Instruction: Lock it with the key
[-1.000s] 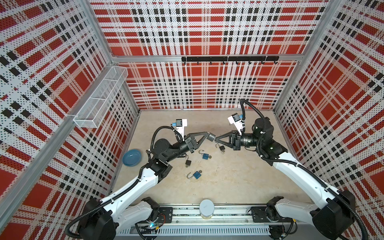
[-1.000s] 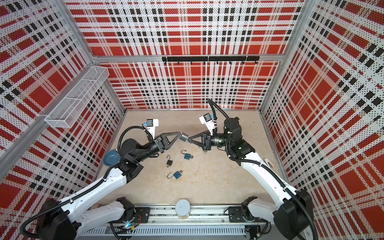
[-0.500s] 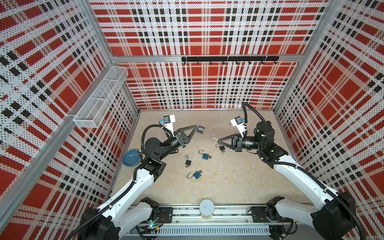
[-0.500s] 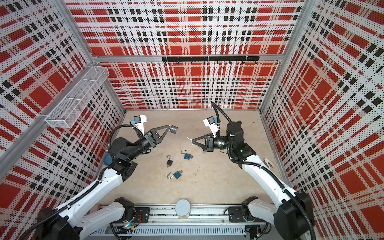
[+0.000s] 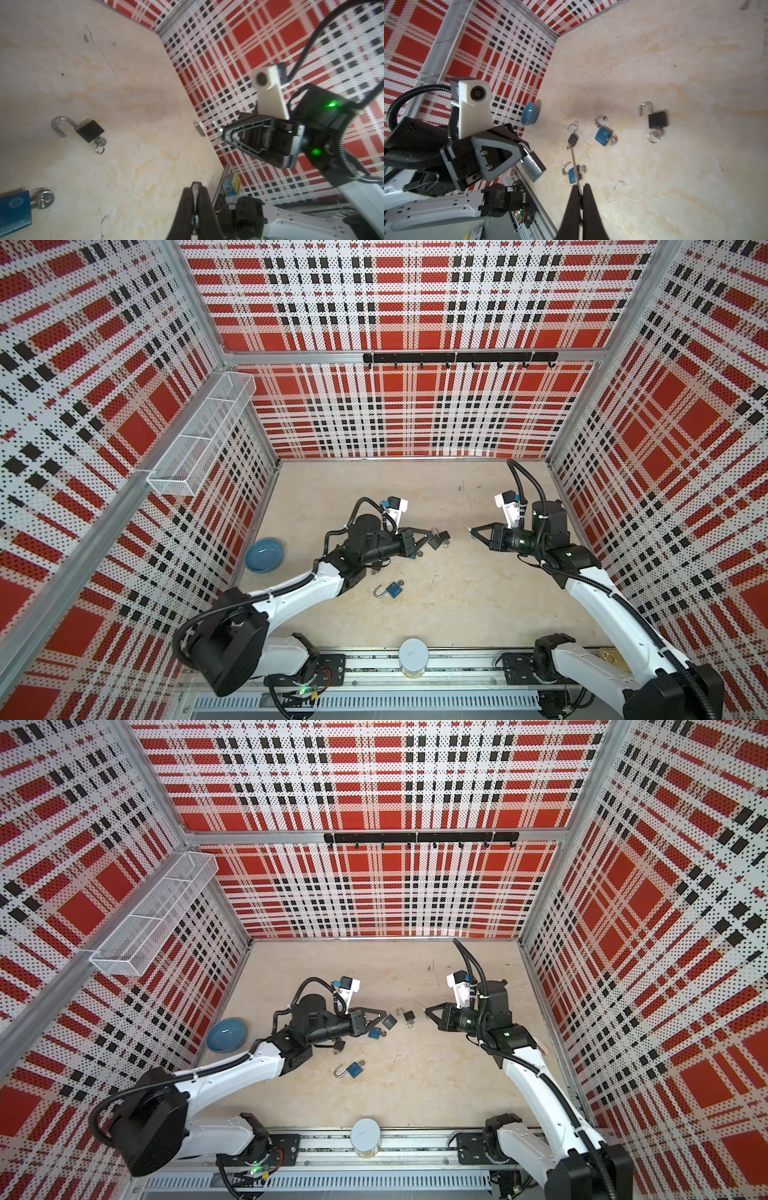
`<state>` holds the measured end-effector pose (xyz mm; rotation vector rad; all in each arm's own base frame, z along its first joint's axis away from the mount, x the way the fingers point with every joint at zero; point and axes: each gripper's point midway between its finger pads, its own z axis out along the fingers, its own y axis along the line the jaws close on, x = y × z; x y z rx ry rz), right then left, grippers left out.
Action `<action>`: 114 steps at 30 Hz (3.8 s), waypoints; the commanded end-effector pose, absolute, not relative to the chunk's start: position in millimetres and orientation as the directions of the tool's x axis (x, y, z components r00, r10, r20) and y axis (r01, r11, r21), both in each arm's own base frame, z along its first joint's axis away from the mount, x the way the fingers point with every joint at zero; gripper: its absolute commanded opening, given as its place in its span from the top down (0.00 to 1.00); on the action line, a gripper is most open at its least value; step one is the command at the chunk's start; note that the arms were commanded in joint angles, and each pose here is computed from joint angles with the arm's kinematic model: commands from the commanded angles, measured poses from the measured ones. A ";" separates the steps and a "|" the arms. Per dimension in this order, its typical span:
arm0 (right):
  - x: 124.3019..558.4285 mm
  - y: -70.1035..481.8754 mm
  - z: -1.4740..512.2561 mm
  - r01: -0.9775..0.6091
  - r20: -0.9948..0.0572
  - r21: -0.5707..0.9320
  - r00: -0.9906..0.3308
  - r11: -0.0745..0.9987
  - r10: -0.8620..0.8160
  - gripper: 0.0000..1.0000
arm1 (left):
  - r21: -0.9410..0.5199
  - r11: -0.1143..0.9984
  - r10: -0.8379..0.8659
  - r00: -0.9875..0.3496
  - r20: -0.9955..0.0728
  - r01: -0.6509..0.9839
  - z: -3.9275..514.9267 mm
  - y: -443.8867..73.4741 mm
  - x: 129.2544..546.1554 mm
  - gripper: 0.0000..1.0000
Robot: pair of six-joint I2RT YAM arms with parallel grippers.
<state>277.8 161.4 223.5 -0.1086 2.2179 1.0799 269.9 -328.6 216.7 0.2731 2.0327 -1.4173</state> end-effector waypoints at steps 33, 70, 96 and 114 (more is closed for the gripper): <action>271.3 88.2 200.2 -0.146 -0.591 0.650 -0.714 0.745 0.376 1.00 | -0.740 0.585 0.045 -0.924 -0.379 0.332 58.6 -488.2 274.3 1.00; 264.7 90.9 126.0 -0.062 -0.514 0.523 -0.818 0.850 0.257 1.00 | -0.634 0.697 -0.057 -0.855 -0.516 0.336 105.9 -443.7 309.6 0.54; 278.0 104.5 53.0 -0.023 -0.406 0.436 -0.897 0.900 0.174 1.00 | -0.598 0.703 -0.254 -0.649 -0.717 0.385 208.2 -324.7 316.2 0.51; 282.4 108.8 37.4 -0.035 -0.393 0.366 -0.912 0.930 0.120 1.00 | -0.618 0.697 -0.272 -0.664 -0.696 0.363 197.0 -320.0 319.4 0.51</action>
